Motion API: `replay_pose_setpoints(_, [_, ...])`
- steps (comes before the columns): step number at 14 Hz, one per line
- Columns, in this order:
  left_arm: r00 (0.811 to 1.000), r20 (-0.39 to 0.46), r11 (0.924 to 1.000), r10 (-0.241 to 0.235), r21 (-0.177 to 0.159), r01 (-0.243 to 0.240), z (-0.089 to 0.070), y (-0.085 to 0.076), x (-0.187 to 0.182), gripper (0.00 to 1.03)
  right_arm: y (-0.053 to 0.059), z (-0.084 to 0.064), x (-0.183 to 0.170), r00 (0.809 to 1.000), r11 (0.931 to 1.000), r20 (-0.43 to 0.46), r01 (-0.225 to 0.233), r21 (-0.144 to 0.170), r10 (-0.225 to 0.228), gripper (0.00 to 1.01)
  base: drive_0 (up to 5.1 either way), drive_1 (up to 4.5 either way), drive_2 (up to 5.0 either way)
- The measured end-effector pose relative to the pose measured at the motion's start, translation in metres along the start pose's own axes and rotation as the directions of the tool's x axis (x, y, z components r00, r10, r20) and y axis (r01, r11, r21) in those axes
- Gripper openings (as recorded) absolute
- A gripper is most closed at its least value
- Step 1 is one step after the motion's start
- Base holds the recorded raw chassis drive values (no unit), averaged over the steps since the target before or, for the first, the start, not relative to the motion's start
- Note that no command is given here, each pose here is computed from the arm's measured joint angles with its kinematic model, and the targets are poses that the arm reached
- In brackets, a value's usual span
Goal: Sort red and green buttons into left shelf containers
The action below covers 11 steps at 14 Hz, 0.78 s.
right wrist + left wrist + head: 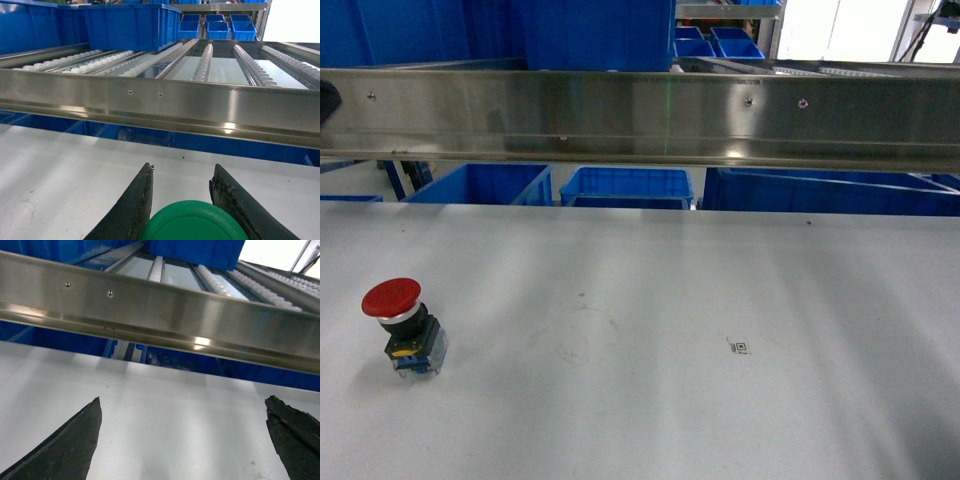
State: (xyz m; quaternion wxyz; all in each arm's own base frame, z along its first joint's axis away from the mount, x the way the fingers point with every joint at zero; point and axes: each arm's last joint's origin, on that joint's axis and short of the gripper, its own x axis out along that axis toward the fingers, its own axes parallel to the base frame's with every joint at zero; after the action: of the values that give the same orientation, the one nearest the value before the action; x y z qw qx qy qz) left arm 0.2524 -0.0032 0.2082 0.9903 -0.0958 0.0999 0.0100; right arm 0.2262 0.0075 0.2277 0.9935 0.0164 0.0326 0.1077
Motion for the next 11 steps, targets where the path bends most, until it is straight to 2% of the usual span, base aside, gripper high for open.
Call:
replay_pose_setpoints(2, [0.998,-0.052,0.9987,0.025,0.046,-0.022,-0.024,-0.002,0.009,0.98,0.000,0.000,0.000,1.000,1.0000,-0.004,0.000,0.003,0.000,0.32,0.0,0.00,0.0])
replay_pose_setpoints(3, [0.997,-0.074,0.9978,0.024,0.064,-0.020,-0.030,-0.004,0.010,0.98,0.000,0.000,0.000,1.000,1.0000,-0.003,0.000,0.003,0.000,0.32,0.0,0.00,0.0])
replay_pose_setpoints(5, [0.993,-0.114,0.9966,0.041,0.075,-0.033,-0.034,-0.006,0.011,0.98,0.000,0.000,0.000,1.000,1.0000,-0.003,0.000,0.003,0.000,0.32,0.0,0.00,0.0])
replay_pose_setpoints(8, [0.992,-0.124,0.9959,0.011,0.091,0.000,-0.042,-0.014,0.015,0.98,0.000,0.000,0.000,1.000,1.0000,-0.004,0.000,0.003,0.000,0.32,0.0,0.00,0.0])
replay_pose_setpoints(10, [0.991,-0.131,0.9886,-0.022,0.145,0.041,-0.060,-0.018,0.026,0.98,0.000,0.000,0.000,1.000,1.0000,-0.003,0.000,0.004,0.000,0.32,0.0,0.00,0.0])
replay_pose_setpoints(11, [0.988,-0.153,0.9871,-0.017,0.155,0.041,-0.067,-0.016,0.029,0.98,0.000,0.000,0.000,1.000,1.0000,-0.003,0.000,0.004,0.000,0.32,0.0,0.00,0.0])
